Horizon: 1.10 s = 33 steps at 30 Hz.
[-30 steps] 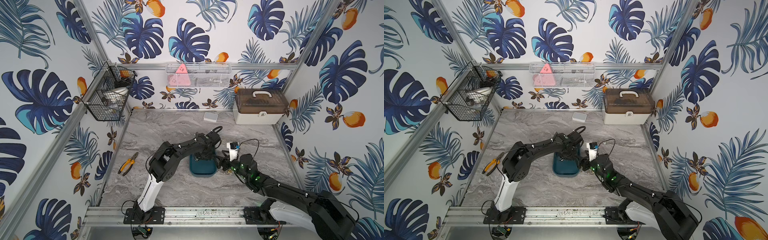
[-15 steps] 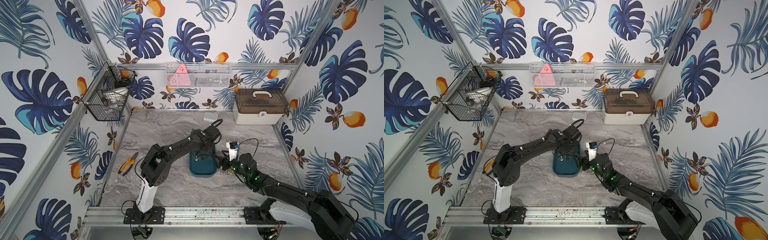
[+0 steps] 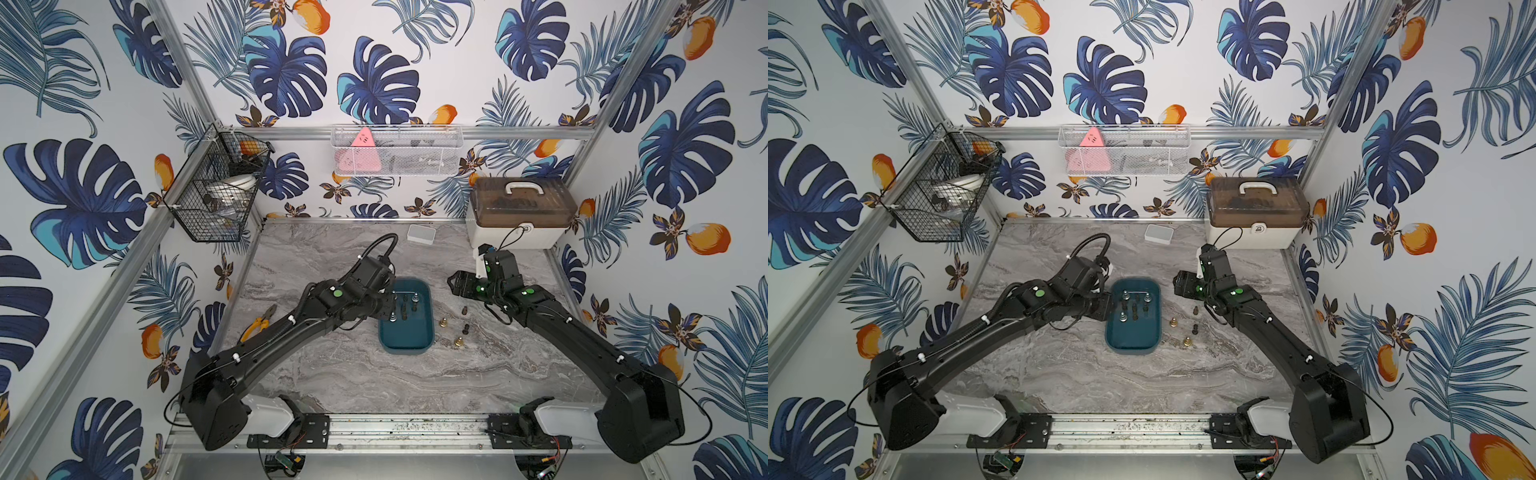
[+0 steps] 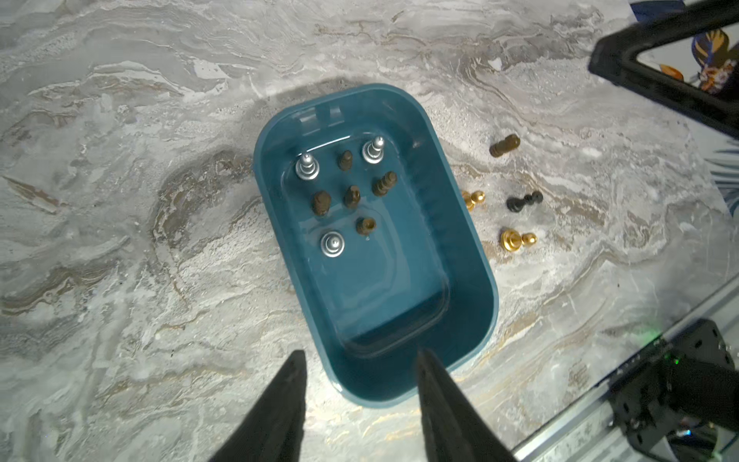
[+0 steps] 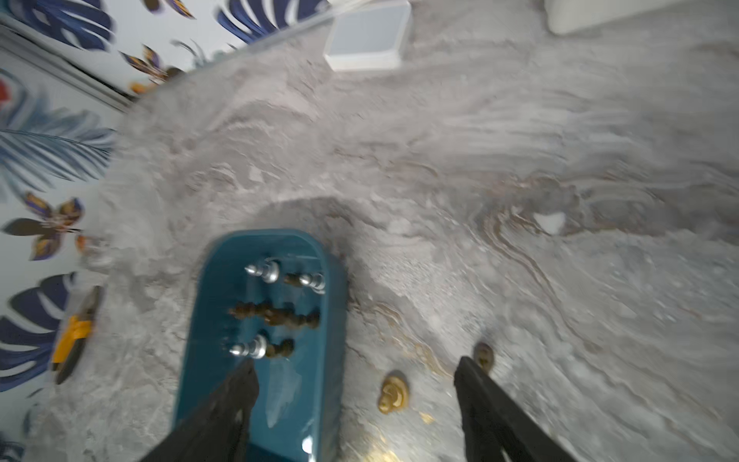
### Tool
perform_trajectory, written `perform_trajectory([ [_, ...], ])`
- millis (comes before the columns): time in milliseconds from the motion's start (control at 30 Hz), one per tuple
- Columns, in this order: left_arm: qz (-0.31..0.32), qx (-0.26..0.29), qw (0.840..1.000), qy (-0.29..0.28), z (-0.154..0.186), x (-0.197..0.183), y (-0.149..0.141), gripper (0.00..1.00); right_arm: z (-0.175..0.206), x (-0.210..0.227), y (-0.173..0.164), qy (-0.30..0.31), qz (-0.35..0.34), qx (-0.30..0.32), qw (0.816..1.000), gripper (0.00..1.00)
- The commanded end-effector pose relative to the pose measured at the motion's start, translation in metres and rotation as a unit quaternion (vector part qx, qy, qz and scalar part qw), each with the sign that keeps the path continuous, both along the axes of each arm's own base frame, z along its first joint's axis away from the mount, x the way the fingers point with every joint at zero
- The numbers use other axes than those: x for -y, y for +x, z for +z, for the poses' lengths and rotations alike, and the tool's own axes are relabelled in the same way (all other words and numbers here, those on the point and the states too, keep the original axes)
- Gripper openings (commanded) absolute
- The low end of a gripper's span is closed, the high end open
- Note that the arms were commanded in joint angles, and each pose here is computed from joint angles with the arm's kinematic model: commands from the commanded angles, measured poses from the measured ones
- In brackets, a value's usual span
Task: Put the chess pieces into the storage box
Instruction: Pick up the chess piece at the center of the board.
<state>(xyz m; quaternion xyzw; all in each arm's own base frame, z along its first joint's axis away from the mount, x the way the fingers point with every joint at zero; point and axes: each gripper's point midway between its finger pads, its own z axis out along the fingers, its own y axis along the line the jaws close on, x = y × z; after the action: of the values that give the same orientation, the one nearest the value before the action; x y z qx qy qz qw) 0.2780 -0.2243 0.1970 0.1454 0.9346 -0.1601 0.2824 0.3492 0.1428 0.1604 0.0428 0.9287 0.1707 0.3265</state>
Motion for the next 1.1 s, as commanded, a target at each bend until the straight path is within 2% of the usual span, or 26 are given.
perform_trajectory([
  [0, -0.097, 0.006, 0.995, -0.015, 0.005, 0.007, -0.026, 0.48, -0.038, 0.024, -0.025, -0.069, -0.007, -0.108, 0.992, 0.77],
  [133, -0.152, 0.000, 0.988, -0.020, -0.007, 0.011, -0.044, 0.48, -0.063, 0.032, -0.022, -0.112, -0.009, -0.153, 0.982, 0.71],
  [267, -0.167, 0.001, 0.985, -0.037, -0.015, 0.020, -0.044, 0.48, -0.084, 0.029, -0.016, -0.125, -0.001, -0.191, 0.974, 0.62],
  [467, -0.185, 0.009, 0.980, -0.072, -0.007, 0.035, -0.043, 0.50, -0.100, 0.030, -0.002, -0.141, -0.008, -0.192, 0.971, 0.55],
  [867, -0.194, -0.003, 0.979, -0.056, -0.017, 0.034, -0.047, 0.51, -0.115, 0.033, 0.018, -0.172, -0.016, -0.197, 0.965, 0.36],
  [1067, -0.190, -0.003, 0.980, -0.051, -0.019, 0.033, -0.045, 0.51, -0.118, 0.033, 0.020, -0.176, -0.016, -0.199, 0.964, 0.32],
])
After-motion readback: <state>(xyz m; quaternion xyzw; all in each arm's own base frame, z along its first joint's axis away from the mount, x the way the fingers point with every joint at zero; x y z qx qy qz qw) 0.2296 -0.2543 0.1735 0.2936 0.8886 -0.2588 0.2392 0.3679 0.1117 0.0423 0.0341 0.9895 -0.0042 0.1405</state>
